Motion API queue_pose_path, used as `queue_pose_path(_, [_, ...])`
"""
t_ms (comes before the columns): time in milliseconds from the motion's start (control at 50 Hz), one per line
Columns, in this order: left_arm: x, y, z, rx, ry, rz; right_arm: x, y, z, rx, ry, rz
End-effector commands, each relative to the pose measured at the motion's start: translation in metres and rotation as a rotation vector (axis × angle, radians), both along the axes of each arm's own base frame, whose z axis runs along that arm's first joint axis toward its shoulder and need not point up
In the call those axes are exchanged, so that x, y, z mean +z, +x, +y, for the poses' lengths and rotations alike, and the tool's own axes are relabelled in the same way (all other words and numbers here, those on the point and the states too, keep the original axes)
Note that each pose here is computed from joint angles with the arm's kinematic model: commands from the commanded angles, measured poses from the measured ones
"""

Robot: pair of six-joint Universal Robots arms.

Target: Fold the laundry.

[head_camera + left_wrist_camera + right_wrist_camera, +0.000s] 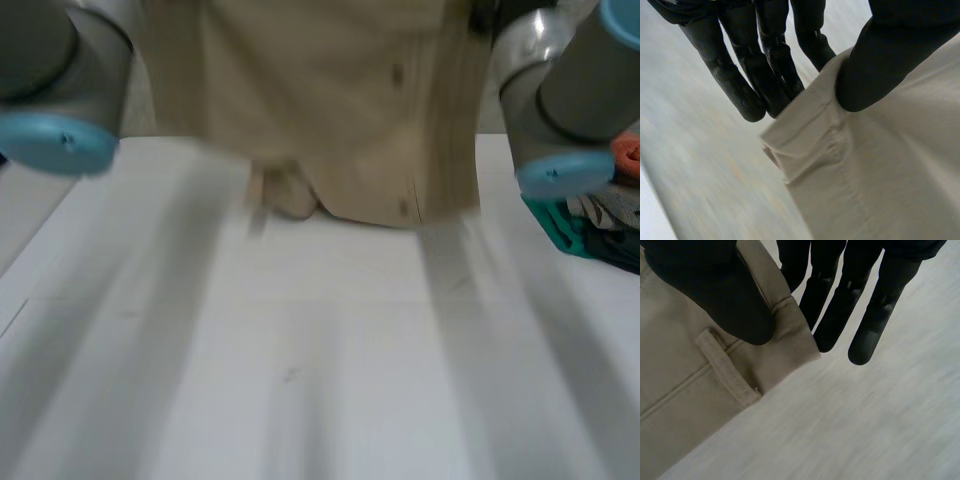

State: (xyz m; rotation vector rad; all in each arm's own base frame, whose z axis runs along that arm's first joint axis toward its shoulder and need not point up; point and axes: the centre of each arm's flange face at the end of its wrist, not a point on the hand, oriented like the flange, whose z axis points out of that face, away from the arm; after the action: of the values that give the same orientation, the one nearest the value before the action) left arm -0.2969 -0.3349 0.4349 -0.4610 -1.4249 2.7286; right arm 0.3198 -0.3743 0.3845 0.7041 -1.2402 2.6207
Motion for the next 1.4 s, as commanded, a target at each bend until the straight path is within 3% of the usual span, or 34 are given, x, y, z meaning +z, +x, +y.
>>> queue_pose_path(20, [0.012,0.008,0.014,-0.018,-0.072,0.049,0.022,0.009,0.007,0.129,-0.216,-0.017])
queue_pose_path(180, [-0.082,0.014,0.009,0.007,0.246,-0.093,-0.048,0.009,-0.001,0.184,0.001,0.033])
queue_pose_path(360, [-0.210,0.021,0.030,0.004,0.606,-0.266,-0.188,0.005,0.010,0.273,0.418,0.169])
queue_pose_path(480, [-0.248,0.023,0.057,-0.020,0.748,-0.364,-0.242,-0.013,0.028,0.247,0.630,0.254])
queue_pose_path(580, [-0.250,0.030,0.084,-0.037,0.844,-0.434,-0.240,-0.028,0.048,0.229,0.742,0.291])
queue_pose_path(720, [-0.227,0.042,0.141,-0.082,0.967,-0.579,-0.199,-0.056,0.092,0.165,0.970,0.374])
queue_pose_path(820, [-0.224,0.050,0.194,-0.178,1.112,-0.789,-0.180,-0.077,0.129,0.149,1.190,0.574])
queue_pose_path(940, [-0.221,0.052,0.229,-0.300,1.234,-0.914,-0.170,-0.096,0.150,0.168,1.387,0.745])
queue_pose_path(1000, [-0.218,0.047,0.230,-0.321,1.220,-0.915,-0.174,-0.096,0.149,0.165,1.396,0.752])
queue_pose_path(1220, [-0.206,0.041,0.144,-0.135,1.009,-0.641,-0.203,-0.086,0.145,0.143,1.307,0.626])
queue_pose_path(1300, [-0.204,0.035,0.121,-0.154,0.909,-0.541,-0.208,-0.084,0.144,0.138,1.263,0.600])
queue_pose_path(1400, [-0.225,0.022,0.086,-0.218,0.837,-0.512,-0.214,-0.081,0.145,0.137,1.235,0.588])
